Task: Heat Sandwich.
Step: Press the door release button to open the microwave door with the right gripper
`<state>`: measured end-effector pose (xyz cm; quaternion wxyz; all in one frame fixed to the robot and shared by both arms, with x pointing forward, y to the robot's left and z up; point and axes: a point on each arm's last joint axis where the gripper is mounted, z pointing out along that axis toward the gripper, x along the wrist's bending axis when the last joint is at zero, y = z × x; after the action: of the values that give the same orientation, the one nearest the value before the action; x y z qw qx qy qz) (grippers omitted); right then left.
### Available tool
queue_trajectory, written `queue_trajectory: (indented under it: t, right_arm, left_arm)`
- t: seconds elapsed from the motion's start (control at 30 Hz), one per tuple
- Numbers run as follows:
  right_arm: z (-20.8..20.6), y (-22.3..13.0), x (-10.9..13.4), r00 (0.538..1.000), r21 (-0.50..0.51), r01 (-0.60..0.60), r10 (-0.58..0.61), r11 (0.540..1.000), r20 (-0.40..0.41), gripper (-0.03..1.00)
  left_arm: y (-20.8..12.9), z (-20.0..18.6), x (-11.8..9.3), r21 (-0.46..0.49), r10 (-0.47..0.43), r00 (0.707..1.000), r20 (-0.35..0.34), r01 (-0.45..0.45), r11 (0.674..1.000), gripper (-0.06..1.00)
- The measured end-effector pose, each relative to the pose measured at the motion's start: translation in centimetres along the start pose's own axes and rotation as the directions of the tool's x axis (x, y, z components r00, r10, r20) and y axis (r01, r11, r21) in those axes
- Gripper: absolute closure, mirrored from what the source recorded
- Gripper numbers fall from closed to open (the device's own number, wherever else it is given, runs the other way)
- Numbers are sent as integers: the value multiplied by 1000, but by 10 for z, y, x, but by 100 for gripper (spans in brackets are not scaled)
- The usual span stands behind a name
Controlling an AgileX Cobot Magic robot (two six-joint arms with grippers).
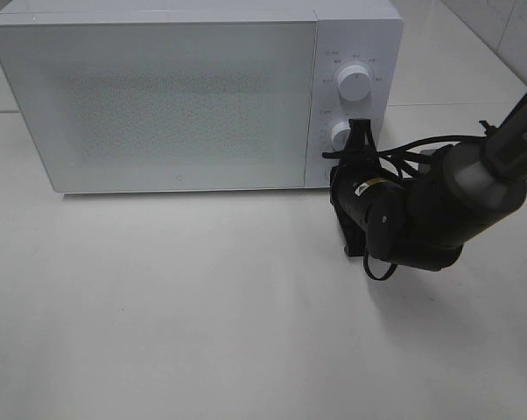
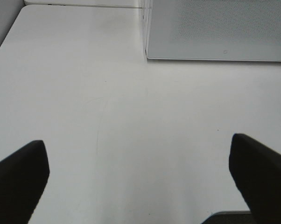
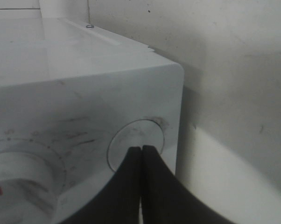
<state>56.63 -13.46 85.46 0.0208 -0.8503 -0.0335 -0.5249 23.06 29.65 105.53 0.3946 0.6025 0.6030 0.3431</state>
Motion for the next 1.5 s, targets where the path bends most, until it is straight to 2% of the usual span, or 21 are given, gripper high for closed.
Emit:
queue_trajectory:
  t: [0.57,0.97,1.5]
  right_arm:
    - [12,-2,1,1000,-5,2,-2,1000,-14,96]
    - [13,1,2,999,-39,13,-15,999,-52,96]
    - [23,2,11,1000,-52,-19,18,998,-24,96]
  left_arm:
    - [0,0,0,0,0,1000,0,0,1000,-5]
    - [0,0,0,0,0,1000,0,0,1000,-5]
    - [0,0,0,0,0,1000,0,0,1000,-5]
